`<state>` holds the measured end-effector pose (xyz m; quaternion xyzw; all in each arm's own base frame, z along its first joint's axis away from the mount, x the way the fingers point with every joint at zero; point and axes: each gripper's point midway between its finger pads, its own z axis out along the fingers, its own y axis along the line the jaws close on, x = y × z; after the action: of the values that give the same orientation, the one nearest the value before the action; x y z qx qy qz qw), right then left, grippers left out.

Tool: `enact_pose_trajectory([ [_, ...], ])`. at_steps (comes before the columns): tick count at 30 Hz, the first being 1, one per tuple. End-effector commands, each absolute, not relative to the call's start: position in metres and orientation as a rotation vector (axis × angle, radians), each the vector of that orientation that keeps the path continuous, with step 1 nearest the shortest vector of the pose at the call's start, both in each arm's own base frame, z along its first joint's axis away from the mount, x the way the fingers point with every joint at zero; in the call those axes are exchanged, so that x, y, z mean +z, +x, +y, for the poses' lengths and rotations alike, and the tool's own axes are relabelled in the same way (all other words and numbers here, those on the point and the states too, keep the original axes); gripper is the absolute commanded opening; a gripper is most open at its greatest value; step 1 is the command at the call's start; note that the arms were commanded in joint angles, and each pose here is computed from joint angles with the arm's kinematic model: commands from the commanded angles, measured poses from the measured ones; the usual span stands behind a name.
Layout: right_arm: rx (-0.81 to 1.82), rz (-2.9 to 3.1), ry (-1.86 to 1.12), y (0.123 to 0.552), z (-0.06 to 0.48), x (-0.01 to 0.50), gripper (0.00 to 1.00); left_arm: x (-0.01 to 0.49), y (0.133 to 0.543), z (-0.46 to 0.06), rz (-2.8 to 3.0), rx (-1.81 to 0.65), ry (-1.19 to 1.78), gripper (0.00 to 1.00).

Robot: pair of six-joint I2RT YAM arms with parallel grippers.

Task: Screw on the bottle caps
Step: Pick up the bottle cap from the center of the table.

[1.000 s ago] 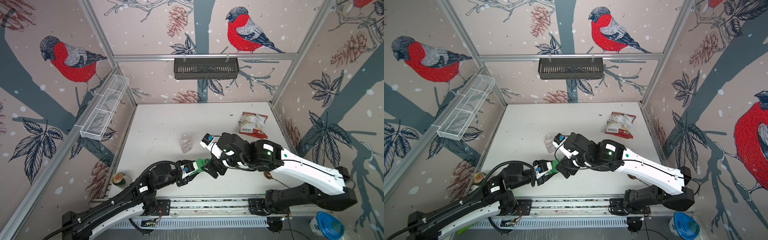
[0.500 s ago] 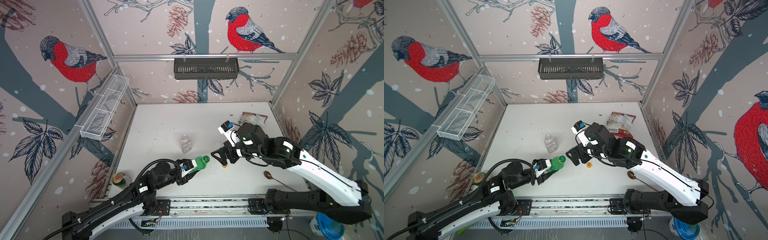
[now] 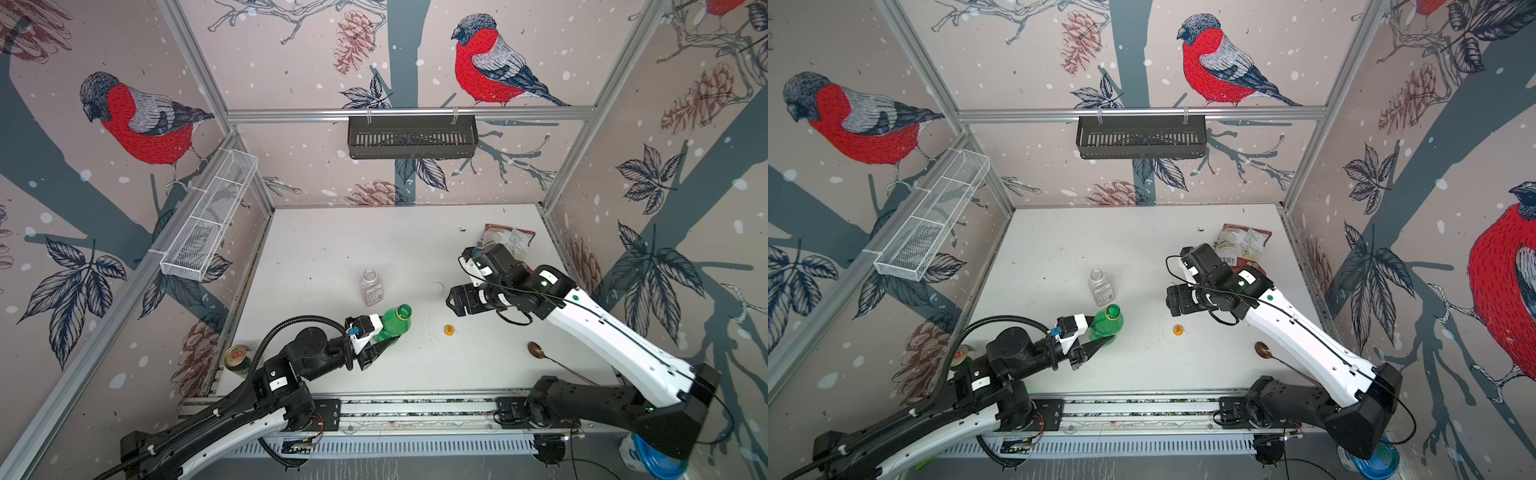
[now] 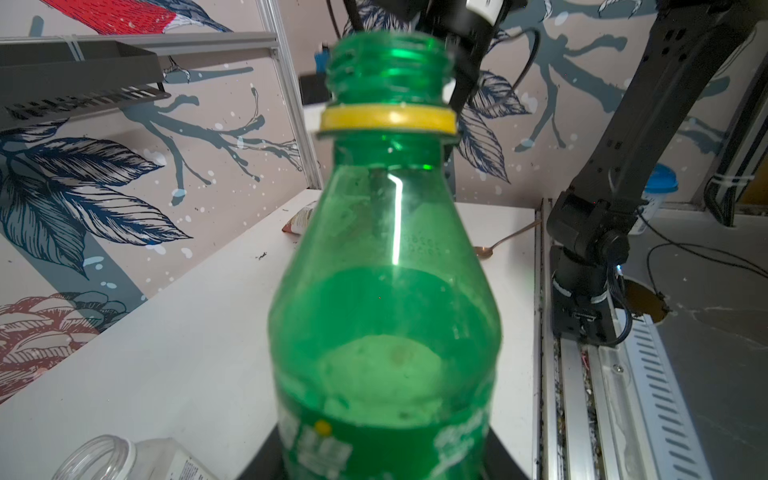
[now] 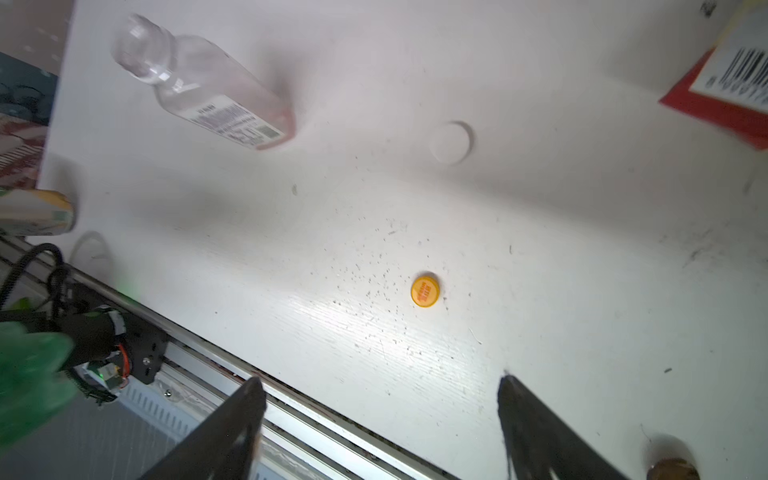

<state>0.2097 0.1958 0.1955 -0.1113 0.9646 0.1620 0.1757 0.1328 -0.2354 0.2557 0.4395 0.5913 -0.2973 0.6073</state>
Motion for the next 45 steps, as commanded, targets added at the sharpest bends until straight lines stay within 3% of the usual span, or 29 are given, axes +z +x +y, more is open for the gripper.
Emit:
enact_pose_trajectory([
  [1,0.380,2.829,-0.316,0.201,0.189,0.168,0.85,0.276,0.129,-0.236,1.306,-0.763,0.948,0.30],
  [4,0.274,2.927,-0.347,0.197,0.189,0.137,0.78,0.274,0.126,-0.237,1.299,-0.780,0.958,0.31],
  [17,0.119,3.053,-0.360,0.201,0.195,0.069,0.71,0.279,0.124,-0.235,1.283,-0.835,0.903,0.31],
  [45,0.049,3.097,-0.316,0.210,0.203,0.025,0.50,0.263,0.126,-0.227,1.288,-0.826,0.853,0.32],
])
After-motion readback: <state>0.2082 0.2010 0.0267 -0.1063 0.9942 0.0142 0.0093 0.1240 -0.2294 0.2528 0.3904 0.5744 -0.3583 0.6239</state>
